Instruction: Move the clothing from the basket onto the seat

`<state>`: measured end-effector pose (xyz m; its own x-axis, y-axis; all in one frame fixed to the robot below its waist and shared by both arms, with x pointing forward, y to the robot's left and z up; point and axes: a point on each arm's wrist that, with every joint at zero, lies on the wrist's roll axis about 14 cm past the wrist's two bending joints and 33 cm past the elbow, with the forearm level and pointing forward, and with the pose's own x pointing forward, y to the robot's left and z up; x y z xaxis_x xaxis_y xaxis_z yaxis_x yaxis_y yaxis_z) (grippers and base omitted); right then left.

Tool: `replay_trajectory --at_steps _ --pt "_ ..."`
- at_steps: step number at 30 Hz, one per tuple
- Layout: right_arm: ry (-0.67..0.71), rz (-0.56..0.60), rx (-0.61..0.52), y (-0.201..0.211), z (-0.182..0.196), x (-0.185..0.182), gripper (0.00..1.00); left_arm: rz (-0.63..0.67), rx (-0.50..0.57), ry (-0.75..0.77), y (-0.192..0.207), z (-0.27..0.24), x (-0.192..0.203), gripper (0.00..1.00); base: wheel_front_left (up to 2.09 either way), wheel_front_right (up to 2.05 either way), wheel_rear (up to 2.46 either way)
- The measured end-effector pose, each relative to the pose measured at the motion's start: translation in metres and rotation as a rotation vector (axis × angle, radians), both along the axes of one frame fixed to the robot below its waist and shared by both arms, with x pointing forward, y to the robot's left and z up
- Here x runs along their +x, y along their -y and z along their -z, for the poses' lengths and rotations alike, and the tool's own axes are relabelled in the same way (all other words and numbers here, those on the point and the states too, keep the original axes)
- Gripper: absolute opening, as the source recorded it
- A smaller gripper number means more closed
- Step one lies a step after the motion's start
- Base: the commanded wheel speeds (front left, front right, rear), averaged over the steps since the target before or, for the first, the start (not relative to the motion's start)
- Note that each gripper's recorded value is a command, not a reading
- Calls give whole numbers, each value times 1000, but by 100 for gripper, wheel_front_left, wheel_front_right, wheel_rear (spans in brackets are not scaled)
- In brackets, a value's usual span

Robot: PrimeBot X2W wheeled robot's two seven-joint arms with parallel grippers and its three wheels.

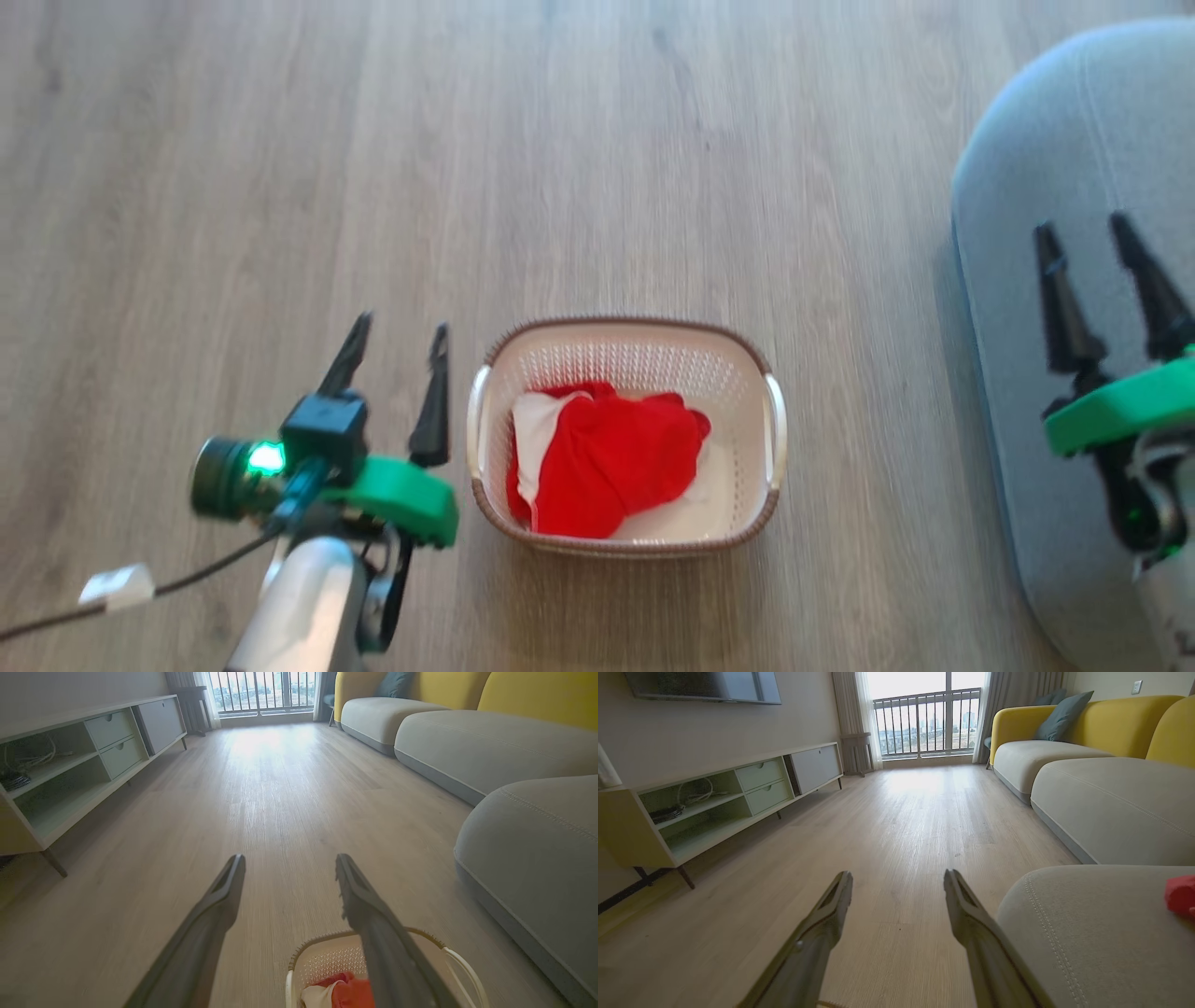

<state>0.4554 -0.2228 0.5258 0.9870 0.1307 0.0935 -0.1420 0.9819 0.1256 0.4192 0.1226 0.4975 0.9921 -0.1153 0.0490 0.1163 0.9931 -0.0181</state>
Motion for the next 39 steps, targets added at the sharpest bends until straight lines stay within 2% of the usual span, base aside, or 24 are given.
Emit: replay_trajectory --at_steps 9,19,31,39 --pt "-44 -44 -9 -26 16 -34 100 -146 4 2 -44 -2 -37 100 0 0 0" --pt "-64 -9 -27 -21 25 -59 100 -213 3 -24 -62 7 -65 100 0 0 0" --pt "-109 19 1 -18 42 -66 100 -216 0 -54 -60 17 -70 100 0 0 0" --pt "-100 19 8 -18 41 -50 100 -109 -3 -136 -26 43 -58 100 0 0 0"
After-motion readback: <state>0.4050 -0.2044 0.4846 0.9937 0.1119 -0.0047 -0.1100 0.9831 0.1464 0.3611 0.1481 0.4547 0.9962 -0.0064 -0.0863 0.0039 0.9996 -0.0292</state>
